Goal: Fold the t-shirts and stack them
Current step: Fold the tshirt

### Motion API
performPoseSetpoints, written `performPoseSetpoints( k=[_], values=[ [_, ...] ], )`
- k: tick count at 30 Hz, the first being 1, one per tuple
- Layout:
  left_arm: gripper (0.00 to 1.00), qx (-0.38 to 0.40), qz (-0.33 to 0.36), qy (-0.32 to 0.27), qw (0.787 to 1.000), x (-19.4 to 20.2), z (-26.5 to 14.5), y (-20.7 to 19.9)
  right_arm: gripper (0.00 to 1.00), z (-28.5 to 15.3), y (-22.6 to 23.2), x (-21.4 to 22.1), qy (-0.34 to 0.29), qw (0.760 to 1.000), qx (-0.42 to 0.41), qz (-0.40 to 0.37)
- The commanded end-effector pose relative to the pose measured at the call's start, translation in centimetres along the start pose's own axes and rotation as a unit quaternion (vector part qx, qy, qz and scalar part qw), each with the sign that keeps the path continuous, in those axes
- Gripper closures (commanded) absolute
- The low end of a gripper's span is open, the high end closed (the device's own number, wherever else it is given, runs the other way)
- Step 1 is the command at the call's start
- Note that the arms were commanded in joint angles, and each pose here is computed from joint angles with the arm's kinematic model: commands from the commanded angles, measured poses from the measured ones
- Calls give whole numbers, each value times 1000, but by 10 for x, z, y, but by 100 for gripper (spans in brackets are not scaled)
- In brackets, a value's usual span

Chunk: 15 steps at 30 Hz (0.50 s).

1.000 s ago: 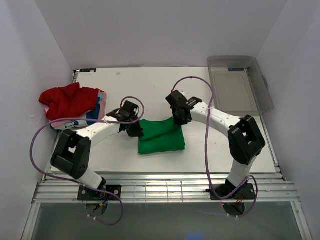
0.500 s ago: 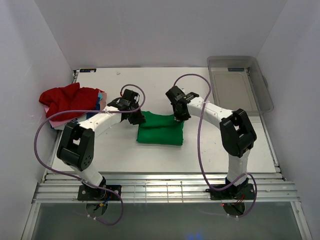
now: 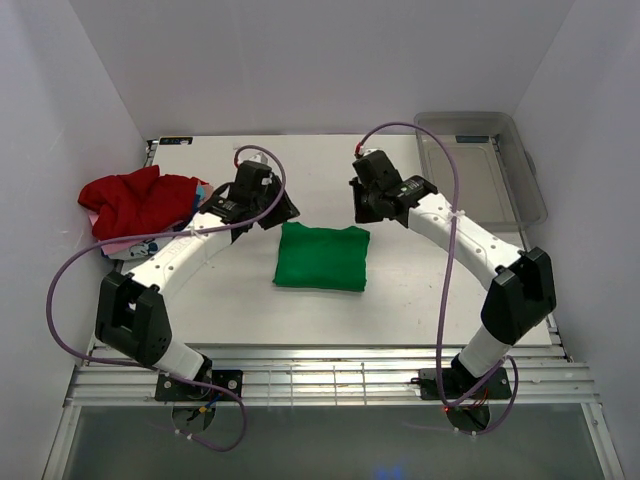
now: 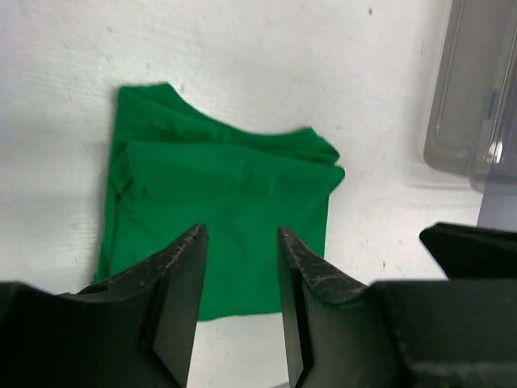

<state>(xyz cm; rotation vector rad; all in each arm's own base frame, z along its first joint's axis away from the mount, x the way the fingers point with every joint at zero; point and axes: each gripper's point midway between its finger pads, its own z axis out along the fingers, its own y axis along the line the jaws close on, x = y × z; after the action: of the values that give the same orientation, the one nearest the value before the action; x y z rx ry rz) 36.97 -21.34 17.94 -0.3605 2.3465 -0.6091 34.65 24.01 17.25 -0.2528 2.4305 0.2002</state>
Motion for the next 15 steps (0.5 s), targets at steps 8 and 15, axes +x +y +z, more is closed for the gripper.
performPoseSetpoints(
  k=[8,15],
  values=[
    [37,-56,39,62,996,70,-3,58,91,19,54,64,91,985,-144,36],
    [2,-43,49,56,996,68,-2,62,92,49,21,123,182,982,-48,29]
  ],
)
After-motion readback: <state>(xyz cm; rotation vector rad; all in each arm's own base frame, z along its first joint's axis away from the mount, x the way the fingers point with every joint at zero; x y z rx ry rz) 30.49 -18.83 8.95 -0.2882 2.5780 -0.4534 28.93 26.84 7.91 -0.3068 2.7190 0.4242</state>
